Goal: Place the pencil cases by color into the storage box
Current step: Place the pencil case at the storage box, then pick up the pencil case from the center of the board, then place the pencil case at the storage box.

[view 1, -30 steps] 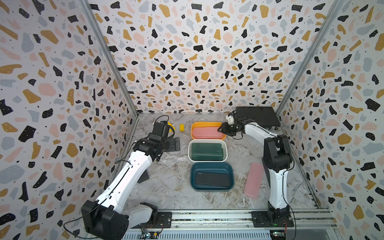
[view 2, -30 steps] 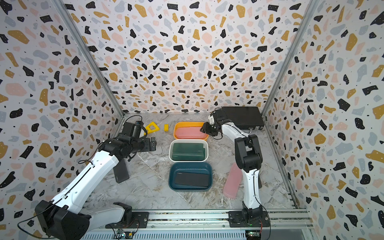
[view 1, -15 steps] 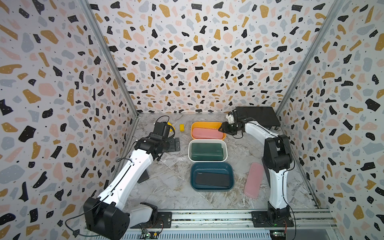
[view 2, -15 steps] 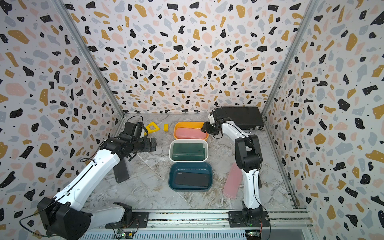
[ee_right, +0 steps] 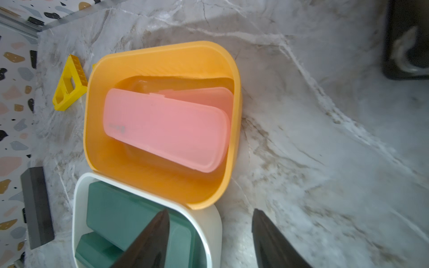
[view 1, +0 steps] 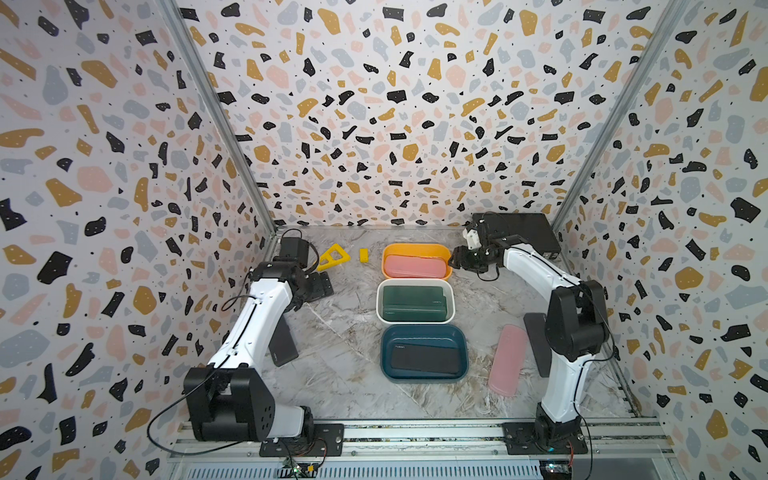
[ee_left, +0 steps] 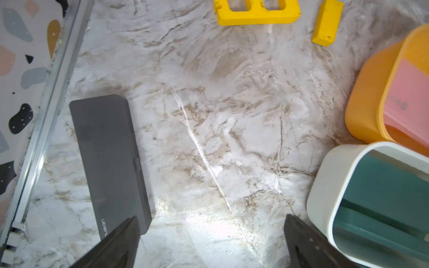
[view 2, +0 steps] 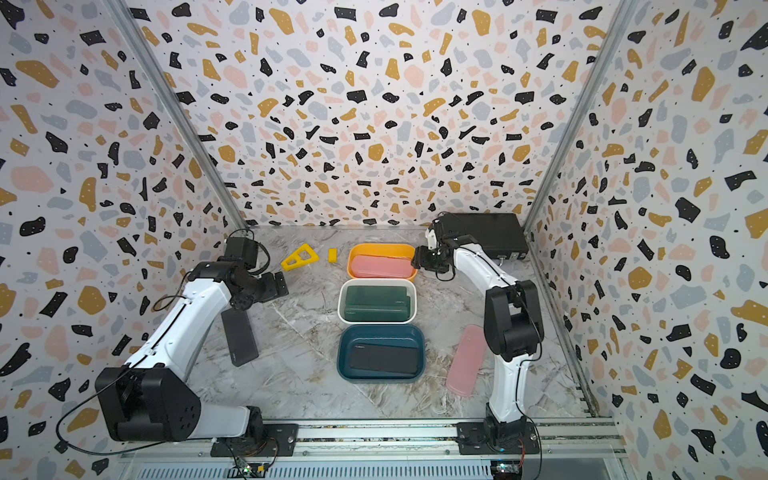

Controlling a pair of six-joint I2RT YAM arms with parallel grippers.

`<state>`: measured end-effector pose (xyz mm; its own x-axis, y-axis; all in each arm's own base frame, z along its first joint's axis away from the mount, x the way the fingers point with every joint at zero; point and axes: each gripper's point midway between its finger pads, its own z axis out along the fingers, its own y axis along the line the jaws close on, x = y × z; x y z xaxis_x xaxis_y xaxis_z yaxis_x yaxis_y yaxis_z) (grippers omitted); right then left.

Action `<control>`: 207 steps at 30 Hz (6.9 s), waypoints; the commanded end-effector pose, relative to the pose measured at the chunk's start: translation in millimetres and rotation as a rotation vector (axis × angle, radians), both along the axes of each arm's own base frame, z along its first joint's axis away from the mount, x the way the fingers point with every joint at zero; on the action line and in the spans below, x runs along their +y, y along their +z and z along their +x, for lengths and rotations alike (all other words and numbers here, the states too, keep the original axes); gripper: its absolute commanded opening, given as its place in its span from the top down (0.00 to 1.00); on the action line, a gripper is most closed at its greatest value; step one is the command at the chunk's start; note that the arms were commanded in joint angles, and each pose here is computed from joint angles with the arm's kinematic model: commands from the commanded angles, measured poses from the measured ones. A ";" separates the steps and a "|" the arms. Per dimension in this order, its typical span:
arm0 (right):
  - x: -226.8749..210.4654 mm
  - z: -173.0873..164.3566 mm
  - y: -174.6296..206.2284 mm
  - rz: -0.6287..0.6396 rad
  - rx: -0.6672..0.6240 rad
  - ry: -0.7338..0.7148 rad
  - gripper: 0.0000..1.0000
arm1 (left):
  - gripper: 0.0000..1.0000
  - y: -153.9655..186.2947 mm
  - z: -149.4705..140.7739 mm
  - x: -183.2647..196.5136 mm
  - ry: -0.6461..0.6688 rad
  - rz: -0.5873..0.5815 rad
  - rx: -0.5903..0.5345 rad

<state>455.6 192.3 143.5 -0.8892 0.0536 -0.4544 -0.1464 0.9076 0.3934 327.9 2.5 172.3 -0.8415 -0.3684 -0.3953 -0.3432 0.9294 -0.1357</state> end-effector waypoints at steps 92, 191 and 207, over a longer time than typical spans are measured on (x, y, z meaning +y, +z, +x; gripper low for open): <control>-106.9 -171.6 -27.2 -0.312 0.112 -0.128 0.40 | 0.00 -12.2 -49.8 -58.7 -0.162 -0.183 0.007; 138.4 83.1 -17.9 -0.548 -0.637 1.104 0.42 | 0.00 -32.2 -64.7 -60.9 -0.141 -0.162 0.084; 144.7 81.7 -42.3 -0.531 -0.602 1.113 0.33 | 0.00 -35.2 -61.9 -61.4 -0.142 -0.161 0.092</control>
